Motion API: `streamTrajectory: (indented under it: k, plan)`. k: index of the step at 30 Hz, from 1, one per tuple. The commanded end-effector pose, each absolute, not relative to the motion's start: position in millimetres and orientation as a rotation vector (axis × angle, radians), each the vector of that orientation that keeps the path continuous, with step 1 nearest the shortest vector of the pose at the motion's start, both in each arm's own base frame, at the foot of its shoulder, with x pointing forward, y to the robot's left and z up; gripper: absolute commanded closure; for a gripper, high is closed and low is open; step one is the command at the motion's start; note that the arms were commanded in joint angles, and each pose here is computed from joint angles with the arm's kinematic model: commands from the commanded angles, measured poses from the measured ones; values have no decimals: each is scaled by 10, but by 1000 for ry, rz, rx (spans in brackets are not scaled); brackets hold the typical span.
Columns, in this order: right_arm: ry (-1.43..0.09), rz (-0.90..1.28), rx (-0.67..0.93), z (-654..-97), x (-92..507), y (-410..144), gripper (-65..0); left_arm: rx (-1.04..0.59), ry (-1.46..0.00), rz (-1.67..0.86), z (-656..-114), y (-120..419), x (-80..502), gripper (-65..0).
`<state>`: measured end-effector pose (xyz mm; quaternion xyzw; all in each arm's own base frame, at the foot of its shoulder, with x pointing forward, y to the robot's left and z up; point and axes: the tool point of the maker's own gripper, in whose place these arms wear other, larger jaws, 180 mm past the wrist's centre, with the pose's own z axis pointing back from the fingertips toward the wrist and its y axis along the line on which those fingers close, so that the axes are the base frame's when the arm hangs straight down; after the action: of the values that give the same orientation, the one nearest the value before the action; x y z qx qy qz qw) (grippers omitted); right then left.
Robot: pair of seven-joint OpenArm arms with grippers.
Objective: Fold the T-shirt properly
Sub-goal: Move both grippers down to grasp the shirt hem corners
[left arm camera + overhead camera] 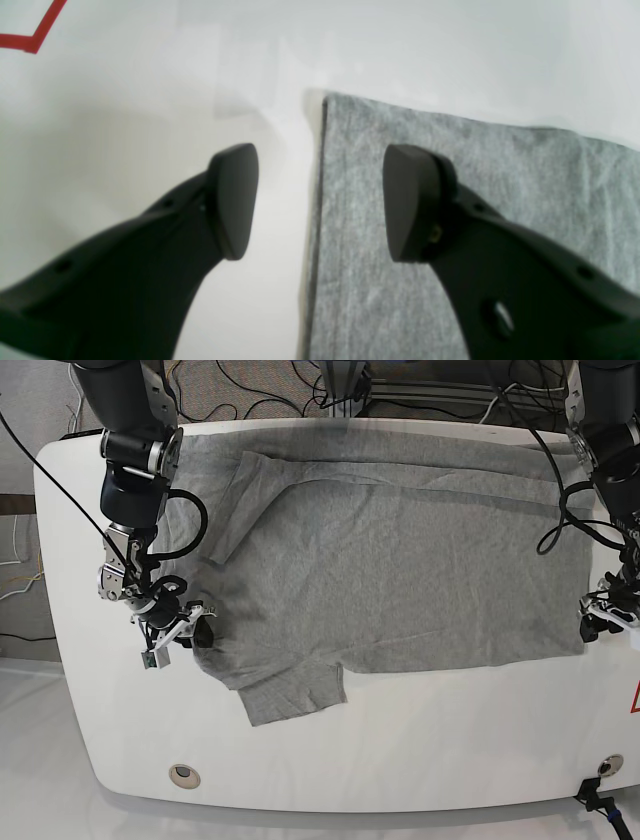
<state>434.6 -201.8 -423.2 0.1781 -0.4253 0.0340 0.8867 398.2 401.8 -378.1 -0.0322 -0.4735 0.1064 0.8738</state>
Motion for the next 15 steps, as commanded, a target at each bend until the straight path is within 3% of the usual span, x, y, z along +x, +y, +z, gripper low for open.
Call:
streamTrajectory:
  k: [1,2,15]
  plan:
    - [-901,82,358,-4123,4435,-2061,-63,-50,-1067,221,-3507,4142,4100,-371]
    - [-900,83,358,-4124,4434,-2061,-1,-50,-1067,221,-3507,4142,4100,-371]
    - [-898,86,355,-4131,4420,-2076,0,-82,-1010,273,-3758,4124,3992,-373]
